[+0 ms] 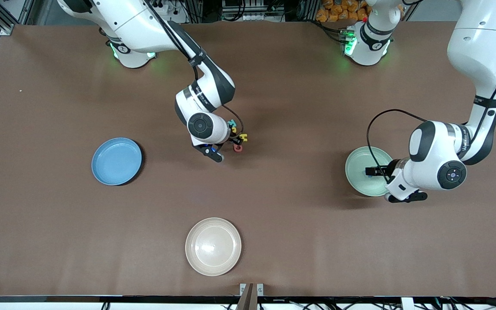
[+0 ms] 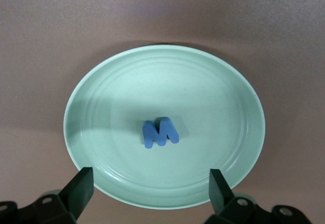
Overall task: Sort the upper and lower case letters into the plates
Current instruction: 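Lower the right gripper and grasp the red w, then carry the w to the blue plate while the left gripper reaches letters, then release the w on the blue plate while the left gripper lowers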
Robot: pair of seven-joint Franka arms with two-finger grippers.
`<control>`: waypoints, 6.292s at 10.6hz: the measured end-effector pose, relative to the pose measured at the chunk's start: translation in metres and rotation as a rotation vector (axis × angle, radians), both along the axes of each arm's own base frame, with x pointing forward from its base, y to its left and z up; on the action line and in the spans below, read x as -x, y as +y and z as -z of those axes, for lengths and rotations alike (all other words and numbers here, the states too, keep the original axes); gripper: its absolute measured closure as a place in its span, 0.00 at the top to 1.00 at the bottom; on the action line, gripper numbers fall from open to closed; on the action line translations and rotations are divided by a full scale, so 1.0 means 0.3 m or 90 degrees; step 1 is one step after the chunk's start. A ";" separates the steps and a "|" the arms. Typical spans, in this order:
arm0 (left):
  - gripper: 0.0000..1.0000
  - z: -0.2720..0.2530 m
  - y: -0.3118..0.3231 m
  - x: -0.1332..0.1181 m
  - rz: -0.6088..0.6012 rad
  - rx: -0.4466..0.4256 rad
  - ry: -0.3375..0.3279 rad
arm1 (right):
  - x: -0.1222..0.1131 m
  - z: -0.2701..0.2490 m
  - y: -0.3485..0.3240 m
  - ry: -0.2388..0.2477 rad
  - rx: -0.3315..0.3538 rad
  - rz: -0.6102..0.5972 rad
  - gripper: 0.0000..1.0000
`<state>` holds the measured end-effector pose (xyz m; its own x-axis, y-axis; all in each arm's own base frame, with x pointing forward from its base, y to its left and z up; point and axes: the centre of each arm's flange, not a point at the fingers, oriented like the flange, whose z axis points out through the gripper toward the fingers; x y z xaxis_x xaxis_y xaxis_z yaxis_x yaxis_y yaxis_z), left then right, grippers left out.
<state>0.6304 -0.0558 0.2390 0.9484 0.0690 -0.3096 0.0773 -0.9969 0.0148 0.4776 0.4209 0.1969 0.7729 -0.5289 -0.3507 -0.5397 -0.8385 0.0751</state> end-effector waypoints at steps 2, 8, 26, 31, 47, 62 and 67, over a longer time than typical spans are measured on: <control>1.00 0.000 0.000 0.000 0.000 0.000 0.000 | 0.012 0.029 -0.009 -0.005 0.002 0.003 0.78; 1.00 0.001 0.000 0.001 0.000 0.000 0.000 | 0.022 0.041 -0.008 -0.002 0.004 0.001 0.51; 1.00 -0.159 0.020 -0.071 -0.037 0.014 -0.010 | -0.219 -0.205 -0.301 0.008 0.048 -0.378 0.10; 1.00 -0.326 -0.485 -0.020 -0.107 0.000 -0.046 | -0.363 -0.304 -0.649 0.023 0.014 -0.483 0.10; 1.00 0.014 -1.500 0.376 -0.057 0.029 -0.139 | -0.450 -0.094 -1.421 0.068 -0.107 -0.346 0.65; 1.00 0.233 -1.701 0.522 0.001 -0.009 -0.165 | -0.437 -0.102 -1.152 0.075 -0.139 -0.228 0.69; 1.00 0.257 -1.698 0.525 -0.001 -0.012 -0.159 | -0.426 -0.104 -1.062 0.082 -0.129 -0.208 0.71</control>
